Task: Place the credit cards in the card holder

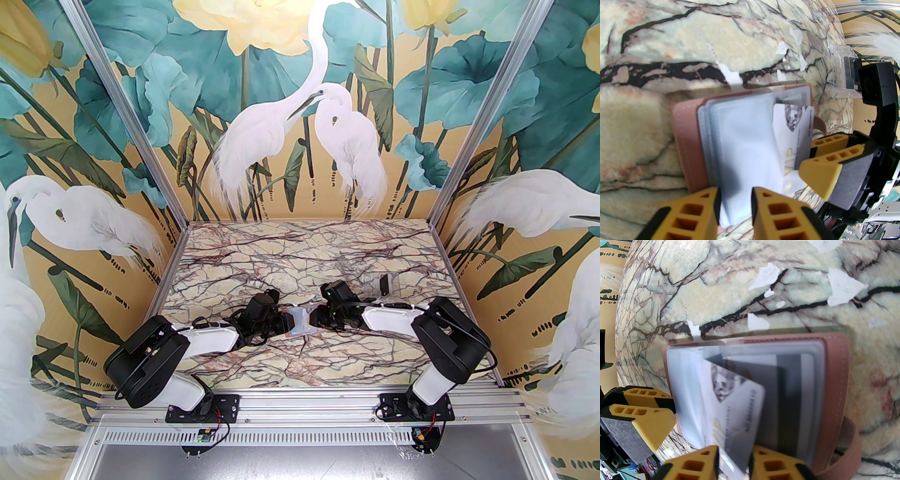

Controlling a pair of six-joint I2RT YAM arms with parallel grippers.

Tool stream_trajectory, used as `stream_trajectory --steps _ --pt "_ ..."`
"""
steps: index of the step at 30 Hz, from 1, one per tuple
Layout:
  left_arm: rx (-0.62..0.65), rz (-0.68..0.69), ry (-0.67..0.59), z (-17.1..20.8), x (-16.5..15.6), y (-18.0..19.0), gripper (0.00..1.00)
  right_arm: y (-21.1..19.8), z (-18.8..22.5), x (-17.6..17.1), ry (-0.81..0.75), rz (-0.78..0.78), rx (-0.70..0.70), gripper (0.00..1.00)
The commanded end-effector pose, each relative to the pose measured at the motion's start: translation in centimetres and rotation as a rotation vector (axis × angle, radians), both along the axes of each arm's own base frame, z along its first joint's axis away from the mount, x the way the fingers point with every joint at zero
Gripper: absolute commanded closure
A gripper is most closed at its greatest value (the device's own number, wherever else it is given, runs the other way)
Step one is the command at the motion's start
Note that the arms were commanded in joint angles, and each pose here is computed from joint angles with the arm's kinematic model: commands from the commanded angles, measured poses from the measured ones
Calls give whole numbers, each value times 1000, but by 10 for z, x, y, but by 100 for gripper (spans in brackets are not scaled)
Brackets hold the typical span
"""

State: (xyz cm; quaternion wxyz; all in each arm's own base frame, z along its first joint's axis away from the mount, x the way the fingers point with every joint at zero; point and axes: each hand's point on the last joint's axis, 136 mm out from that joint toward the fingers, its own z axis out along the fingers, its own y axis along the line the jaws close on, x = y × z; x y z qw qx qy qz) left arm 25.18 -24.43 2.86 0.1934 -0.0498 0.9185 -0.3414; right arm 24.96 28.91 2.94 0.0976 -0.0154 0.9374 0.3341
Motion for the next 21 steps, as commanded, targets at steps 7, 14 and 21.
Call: stream_trajectory --steps 7,14,21 --pt "52 26 33 -18 -5 13 69 -9 4 -2 -18 8 -65 53" --pt "51 25 32 -17 -5 12 69 -16 9 1 -39 1 -113 46" --pt "52 25 35 -18 -5 13 69 -14 24 8 -75 11 -118 45"
